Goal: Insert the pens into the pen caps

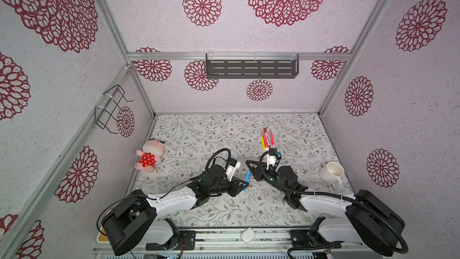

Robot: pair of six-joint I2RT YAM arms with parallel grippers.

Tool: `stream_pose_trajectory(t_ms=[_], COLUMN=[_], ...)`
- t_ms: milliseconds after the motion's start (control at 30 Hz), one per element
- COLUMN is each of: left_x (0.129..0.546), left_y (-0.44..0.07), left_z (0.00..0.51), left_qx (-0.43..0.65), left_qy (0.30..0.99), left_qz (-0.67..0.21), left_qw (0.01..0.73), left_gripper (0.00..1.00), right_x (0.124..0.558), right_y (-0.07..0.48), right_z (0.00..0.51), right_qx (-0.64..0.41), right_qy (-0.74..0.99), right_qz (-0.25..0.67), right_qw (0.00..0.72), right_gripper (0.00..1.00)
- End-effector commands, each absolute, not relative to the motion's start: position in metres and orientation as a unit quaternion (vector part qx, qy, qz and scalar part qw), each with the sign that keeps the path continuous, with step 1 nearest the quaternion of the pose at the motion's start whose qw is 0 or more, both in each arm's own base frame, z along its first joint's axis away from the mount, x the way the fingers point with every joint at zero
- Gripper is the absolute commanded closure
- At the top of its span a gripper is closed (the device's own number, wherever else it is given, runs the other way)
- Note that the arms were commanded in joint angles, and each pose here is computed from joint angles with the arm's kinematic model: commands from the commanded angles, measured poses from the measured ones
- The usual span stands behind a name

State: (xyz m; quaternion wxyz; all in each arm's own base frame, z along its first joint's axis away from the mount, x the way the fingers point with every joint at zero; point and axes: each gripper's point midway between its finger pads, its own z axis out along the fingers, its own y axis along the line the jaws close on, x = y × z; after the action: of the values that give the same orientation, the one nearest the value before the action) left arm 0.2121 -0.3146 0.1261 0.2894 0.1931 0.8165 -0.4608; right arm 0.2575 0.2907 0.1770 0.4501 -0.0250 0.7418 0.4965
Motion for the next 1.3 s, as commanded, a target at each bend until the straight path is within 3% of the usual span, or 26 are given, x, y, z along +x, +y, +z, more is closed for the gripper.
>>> stream_pose_trajectory(t_ms=[0,433,767,867,1000,1100,1267], left_x=[0.292,0.298,0.299,0.294,0.284,0.279,0.276], left_y=[-0.282,-0.249,-0.252,-0.255,-0.256,-0.257,-0.261], left_z=[0.243,0.252,0.229,0.214,0.194,0.189,0.188], left_qx=[0.095,0.069,0.082,0.086,0.082,0.079,0.086], left_qy=[0.716,0.706,0.741,0.755,0.771,0.774,0.775], left_qz=[-0.477,-0.471,-0.455,-0.452,-0.440,-0.437,-0.435], left_qw=[0.501,0.524,0.488,0.467,0.453,0.451,0.452], left_gripper=[1.00,1.00,1.00,1.00,1.00,1.00,1.00], right_x=[0.184,0.142,0.163,0.190,0.227,0.241,0.243], right_y=[0.308,0.330,0.330,0.320,0.292,0.279,0.289], right_z=[0.080,0.060,0.079,0.115,0.181,0.210,0.216], right_qx=[-0.100,-0.141,-0.162,-0.167,-0.143,-0.132,-0.142], right_qy=[0.825,0.822,0.831,0.824,0.787,0.767,0.758], right_qz=[0.469,0.498,0.453,0.427,0.422,0.422,0.445], right_qw=[0.298,0.238,0.280,0.331,0.427,0.464,0.455], right_gripper=[1.00,1.00,1.00,0.85,0.55,0.52,0.53])
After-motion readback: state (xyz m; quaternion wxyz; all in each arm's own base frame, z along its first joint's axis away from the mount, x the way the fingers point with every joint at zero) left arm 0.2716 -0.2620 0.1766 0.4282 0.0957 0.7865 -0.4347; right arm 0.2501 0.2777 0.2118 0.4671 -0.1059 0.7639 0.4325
